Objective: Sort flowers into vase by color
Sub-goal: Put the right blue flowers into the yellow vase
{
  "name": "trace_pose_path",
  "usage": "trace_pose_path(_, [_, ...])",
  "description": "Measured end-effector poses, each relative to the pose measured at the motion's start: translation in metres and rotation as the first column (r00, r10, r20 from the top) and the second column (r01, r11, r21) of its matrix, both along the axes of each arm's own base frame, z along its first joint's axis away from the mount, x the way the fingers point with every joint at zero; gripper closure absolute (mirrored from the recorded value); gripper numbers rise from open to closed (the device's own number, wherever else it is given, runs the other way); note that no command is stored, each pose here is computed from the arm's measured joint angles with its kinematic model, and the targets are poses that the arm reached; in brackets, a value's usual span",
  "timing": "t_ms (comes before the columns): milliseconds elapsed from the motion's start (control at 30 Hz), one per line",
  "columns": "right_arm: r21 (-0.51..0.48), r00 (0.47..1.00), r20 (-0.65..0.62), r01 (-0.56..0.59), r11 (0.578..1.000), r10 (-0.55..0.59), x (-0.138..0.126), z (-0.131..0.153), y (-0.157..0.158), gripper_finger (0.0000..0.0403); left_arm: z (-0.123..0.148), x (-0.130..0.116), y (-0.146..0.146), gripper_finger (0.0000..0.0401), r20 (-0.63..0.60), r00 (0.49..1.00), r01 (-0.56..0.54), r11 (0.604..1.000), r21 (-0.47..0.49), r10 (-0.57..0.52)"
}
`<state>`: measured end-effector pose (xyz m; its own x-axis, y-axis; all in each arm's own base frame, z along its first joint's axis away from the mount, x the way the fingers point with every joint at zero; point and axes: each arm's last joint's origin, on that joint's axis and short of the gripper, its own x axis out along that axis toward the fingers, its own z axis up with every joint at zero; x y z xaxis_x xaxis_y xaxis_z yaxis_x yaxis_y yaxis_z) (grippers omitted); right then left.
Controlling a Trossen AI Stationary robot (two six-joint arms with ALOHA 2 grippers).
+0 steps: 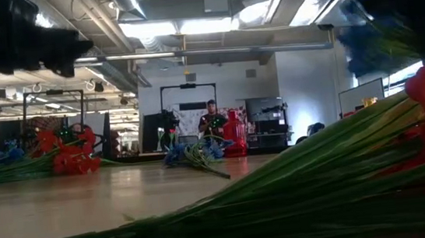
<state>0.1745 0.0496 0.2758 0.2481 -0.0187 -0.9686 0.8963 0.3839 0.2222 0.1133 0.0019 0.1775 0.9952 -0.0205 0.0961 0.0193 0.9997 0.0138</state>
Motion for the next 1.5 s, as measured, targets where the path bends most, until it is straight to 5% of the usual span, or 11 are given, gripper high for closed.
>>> trace_pose_path(100, [-0.164,0.989,0.146,0.047,0.985,-0.023,0.001,0.030,-0.024,0.0387,0.012,-0.002,0.000,0.0220,0.122,0.992,0.017,0.998,-0.054,-0.010])
trace_pose_path(200, [-0.376,0.976,0.215,0.114,0.920,-0.033,-0.003,0.054,-0.052,0.0394,0.025,-0.006,0.000,0.0220,0.256,0.966,0.049,0.992,-0.116,-0.018])
trace_pose_path(367, [-0.704,0.972,0.176,0.235,0.670,-0.156,-0.019,0.076,-0.103,0.0393,0.039,-0.013,0.000,0.0220,0.413,0.911,0.129,0.955,-0.267,-0.008])
trace_pose_path(500, [-0.849,0.946,0.121,0.256,0.462,-0.302,-0.029,0.086,-0.137,0.0394,0.043,-0.015,0.004,0.0220,0.461,0.882,0.127,0.889,-0.439,0.101])
trace_pose_path(667, [-0.906,0.908,0.135,0.275,0.320,-0.397,-0.036,0.095,-0.171,0.0397,0.052,-0.011,0.005,0.0220,0.421,0.898,0.122,0.845,-0.521,0.130])
trace_pose_path(967, [-0.912,0.871,0.121,0.288,0.294,-0.477,-0.044,0.070,-0.195,0.0396,0.091,0.025,0.007,0.0220,0.186,0.969,-0.062,0.885,-0.462,0.165])
trace_pose_path(1100, [-0.922,0.868,0.144,0.292,0.255,-0.475,-0.039,0.054,-0.199,0.0394,0.100,0.041,0.008,0.0220,0.141,0.971,-0.123,0.905,-0.407,0.195])
trace_pose_path(1500, [-0.924,0.858,0.113,0.276,0.264,-0.501,-0.040,0.037,-0.200,0.0386,0.149,0.055,0.011,0.0220,0.088,0.951,-0.265,0.928,-0.261,0.297])
